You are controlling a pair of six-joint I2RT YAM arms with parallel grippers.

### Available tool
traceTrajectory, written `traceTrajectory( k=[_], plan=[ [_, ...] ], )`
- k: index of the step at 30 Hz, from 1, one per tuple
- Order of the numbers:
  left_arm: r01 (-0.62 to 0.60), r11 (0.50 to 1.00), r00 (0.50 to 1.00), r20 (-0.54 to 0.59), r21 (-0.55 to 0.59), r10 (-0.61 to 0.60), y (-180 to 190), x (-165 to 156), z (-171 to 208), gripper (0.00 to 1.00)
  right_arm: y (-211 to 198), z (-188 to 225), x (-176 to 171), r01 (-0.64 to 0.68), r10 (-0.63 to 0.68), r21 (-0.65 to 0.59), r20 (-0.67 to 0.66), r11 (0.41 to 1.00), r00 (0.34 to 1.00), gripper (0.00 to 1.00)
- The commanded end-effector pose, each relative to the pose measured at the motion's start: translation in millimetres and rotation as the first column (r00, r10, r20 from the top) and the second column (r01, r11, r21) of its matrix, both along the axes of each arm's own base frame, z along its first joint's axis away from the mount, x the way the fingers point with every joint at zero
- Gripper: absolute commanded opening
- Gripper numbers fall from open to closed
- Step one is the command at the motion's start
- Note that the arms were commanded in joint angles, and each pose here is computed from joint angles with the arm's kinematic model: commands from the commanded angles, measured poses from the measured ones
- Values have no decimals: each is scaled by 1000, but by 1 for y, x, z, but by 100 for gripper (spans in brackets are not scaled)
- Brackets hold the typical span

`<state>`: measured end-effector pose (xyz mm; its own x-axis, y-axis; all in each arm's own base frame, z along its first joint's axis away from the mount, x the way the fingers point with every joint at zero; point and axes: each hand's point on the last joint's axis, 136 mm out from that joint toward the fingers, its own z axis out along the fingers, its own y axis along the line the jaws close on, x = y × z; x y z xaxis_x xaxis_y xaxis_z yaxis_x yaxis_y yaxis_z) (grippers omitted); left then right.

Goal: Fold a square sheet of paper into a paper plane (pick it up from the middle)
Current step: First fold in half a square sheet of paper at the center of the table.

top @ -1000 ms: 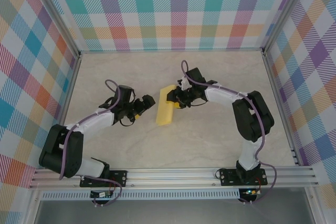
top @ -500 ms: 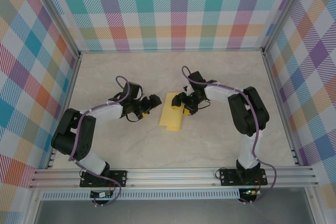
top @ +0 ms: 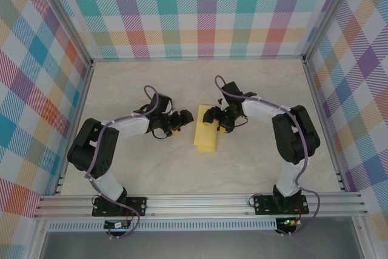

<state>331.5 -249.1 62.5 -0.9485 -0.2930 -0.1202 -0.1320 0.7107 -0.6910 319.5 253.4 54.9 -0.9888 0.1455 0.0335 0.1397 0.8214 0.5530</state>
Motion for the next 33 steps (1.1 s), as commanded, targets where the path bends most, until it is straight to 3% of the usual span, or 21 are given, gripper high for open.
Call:
traceTrajectory(
  k=[1, 10, 15, 26, 33],
  plan=[
    [70, 997, 998, 9, -42, -69, -24, 0, 5, 83, -11, 0, -4, 29, -29, -5, -17, 1000, 999, 77],
    [134, 985, 991, 11, -107, -134, -54, -3, 5, 78, -19, -7, -6, 60, -59, 12, -43, 998, 997, 76],
    [156, 978, 988, 4, -137, -157, -63, -4, 3, 66, -19, -4, -6, 78, -76, 48, -43, 996, 996, 76],
    [222, 955, 974, 4, -198, -226, -84, -10, 7, 53, -17, 1, -3, 122, -114, 155, -56, 980, 992, 77],
    [237, 948, 970, -7, -210, -244, -88, -12, 6, 35, -16, 1, -1, 132, -123, 163, -62, 978, 990, 77]
  ],
)
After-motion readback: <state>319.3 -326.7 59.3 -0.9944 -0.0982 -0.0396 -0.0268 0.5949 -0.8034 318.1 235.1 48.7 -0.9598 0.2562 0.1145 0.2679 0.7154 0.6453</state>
